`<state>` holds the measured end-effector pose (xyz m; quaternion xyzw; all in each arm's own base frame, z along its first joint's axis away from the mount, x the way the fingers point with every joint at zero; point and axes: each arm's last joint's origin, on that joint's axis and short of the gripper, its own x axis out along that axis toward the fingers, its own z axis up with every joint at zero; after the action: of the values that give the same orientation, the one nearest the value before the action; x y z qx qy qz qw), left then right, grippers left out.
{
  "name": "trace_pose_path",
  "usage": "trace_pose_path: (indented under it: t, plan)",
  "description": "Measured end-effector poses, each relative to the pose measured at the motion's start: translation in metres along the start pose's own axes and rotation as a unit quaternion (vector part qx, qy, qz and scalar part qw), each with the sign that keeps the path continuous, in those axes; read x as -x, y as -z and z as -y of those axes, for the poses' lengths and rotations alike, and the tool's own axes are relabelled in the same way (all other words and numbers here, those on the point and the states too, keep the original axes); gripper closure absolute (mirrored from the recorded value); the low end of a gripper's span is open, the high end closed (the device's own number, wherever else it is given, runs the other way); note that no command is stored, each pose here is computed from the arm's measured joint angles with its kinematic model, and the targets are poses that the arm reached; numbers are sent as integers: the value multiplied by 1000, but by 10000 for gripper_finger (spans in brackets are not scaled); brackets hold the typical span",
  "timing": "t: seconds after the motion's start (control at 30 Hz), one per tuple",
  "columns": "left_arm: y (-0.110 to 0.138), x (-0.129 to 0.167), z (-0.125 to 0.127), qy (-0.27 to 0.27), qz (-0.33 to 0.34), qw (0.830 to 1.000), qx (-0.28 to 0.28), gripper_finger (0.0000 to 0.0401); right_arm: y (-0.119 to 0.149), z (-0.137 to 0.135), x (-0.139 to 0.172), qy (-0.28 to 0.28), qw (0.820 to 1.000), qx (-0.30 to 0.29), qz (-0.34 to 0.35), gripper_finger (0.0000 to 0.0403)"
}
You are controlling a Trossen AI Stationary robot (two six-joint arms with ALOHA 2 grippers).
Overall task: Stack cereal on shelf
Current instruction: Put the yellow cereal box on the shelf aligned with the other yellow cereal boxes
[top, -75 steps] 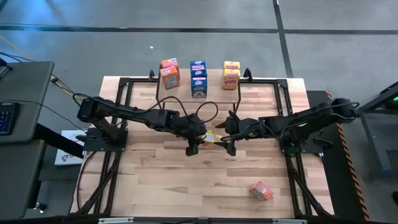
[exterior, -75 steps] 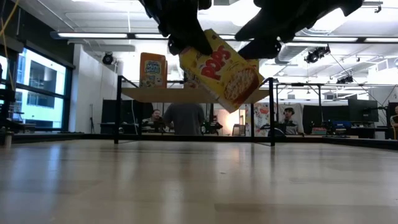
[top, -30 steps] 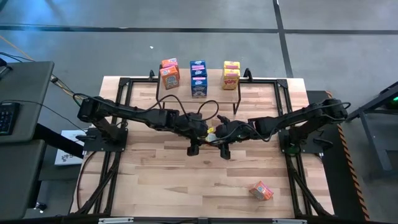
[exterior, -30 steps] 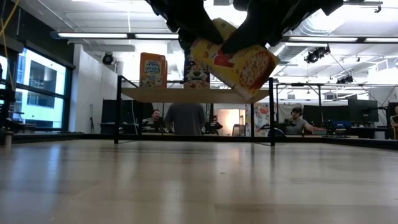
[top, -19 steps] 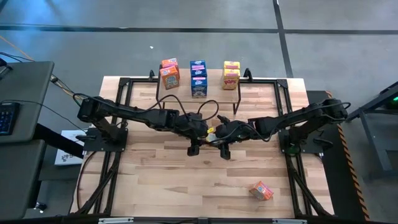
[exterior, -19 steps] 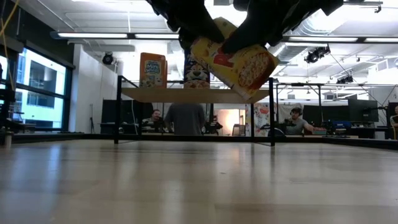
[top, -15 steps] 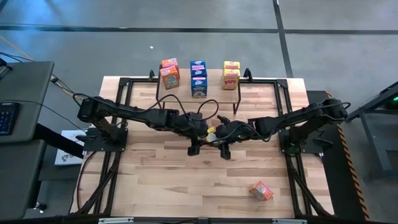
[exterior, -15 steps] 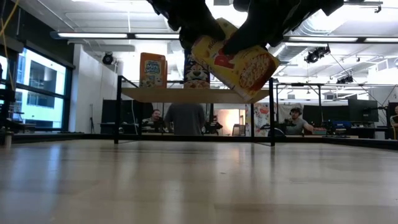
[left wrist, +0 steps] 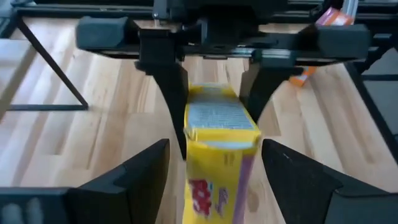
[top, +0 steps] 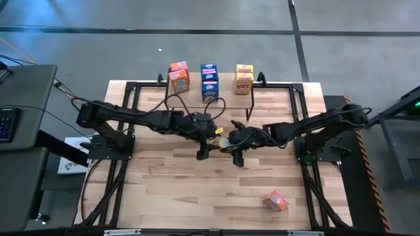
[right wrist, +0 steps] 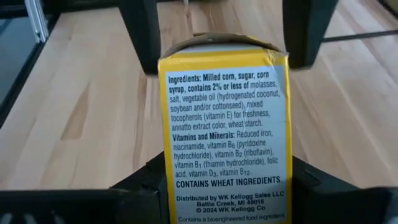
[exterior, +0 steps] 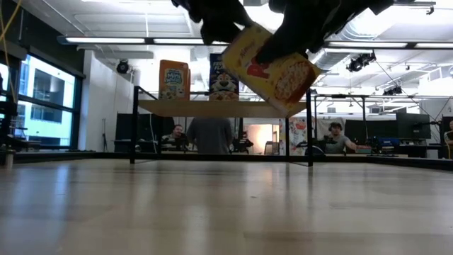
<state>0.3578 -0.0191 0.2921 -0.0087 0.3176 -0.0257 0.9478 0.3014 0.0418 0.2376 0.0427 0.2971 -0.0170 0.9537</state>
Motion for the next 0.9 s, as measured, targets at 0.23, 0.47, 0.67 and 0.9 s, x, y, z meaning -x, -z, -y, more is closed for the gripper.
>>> trace_pose_path:
  t: [0.23, 0.47, 0.67, 0.9]
  plan:
    - [-10, 24, 1, 0, 32, 999, -2, 155, -8, 3, 22, 12, 1000, 20, 21, 236]
    - [-16, 44, 1, 1, 58, 998, 0, 153, -18, 17, 57, 48, 996, 49, 49, 237]
    - [-18, 51, 1, 2, 68, 998, 8, 153, -19, 30, 86, 101, 991, 72, 50, 237]
    - [-18, 51, 1, 2, 66, 998, 8, 153, 3, 45, 97, 121, 986, 74, 86, 237]
